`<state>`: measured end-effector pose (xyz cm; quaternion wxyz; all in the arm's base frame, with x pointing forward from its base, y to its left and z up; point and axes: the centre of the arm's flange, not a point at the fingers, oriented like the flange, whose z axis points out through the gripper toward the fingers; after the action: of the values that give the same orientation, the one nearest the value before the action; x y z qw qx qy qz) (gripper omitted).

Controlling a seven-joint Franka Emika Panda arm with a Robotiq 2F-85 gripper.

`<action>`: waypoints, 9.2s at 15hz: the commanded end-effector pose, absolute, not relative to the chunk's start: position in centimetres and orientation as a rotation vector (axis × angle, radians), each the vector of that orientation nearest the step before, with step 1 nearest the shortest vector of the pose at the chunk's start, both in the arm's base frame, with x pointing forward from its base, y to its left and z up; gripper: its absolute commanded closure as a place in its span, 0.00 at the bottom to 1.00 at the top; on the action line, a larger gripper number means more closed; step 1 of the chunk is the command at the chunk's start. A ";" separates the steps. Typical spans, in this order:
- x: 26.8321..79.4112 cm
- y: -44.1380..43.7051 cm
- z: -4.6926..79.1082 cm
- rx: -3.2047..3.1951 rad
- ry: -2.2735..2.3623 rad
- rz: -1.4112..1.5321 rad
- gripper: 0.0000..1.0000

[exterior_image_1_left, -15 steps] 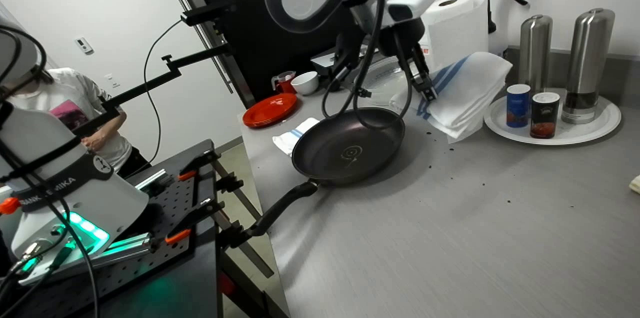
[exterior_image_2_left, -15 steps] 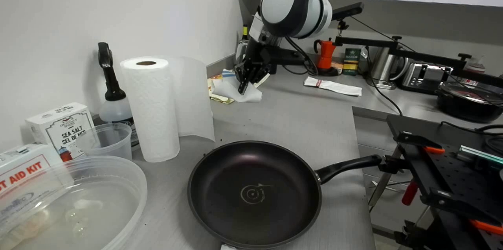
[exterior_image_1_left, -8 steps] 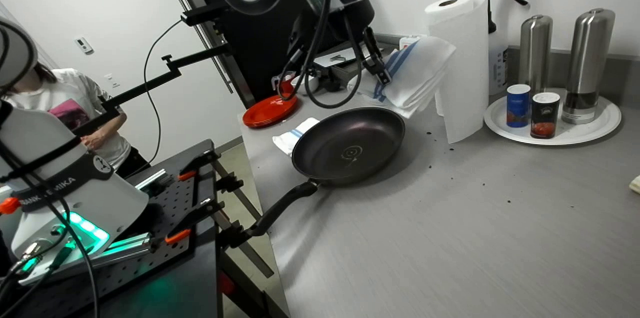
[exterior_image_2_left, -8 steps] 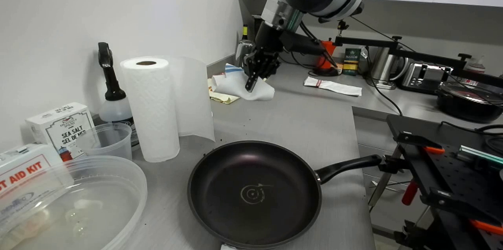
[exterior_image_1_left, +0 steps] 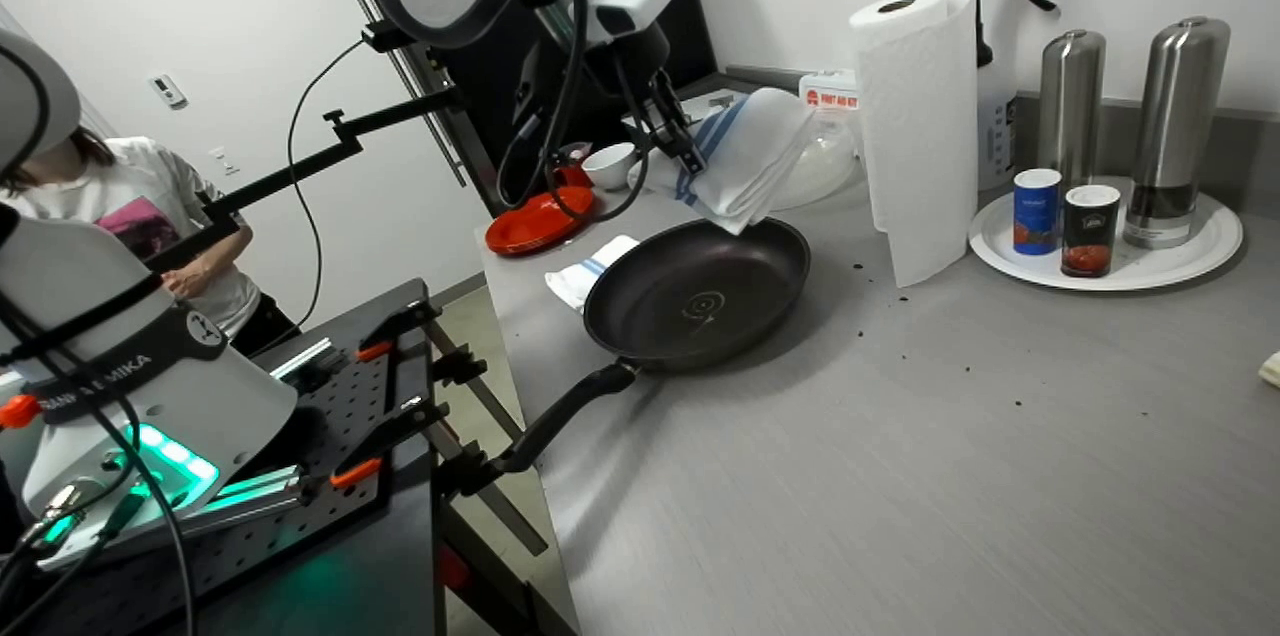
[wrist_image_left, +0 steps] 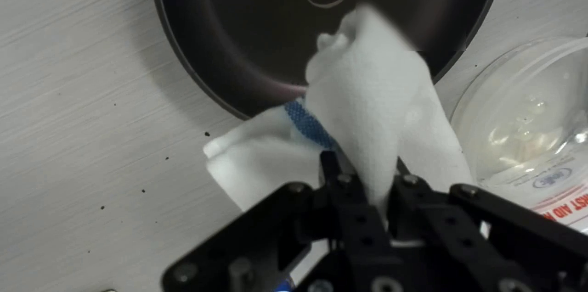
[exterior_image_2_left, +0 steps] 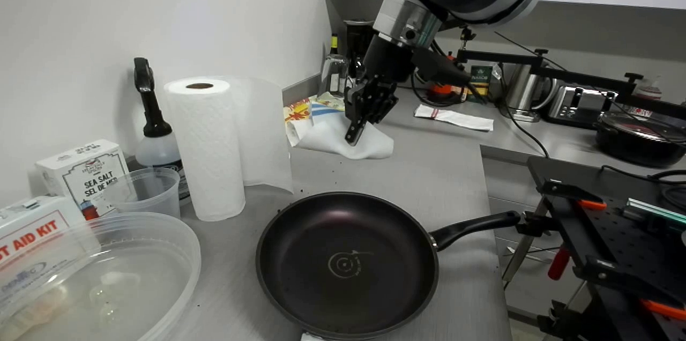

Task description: Use the right white towel to wipe the pan

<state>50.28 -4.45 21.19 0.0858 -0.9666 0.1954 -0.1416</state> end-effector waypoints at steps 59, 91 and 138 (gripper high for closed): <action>48.4 -2.4 3.3 -3.264 0.495 -0.831 0.97; 44.8 3.6 -0.2 -3.173 0.723 -0.538 0.97; 47.5 11.7 6.8 -2.691 0.907 -0.067 0.97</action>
<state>46.31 11.85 4.80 0.1317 -0.9406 0.3118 -0.0257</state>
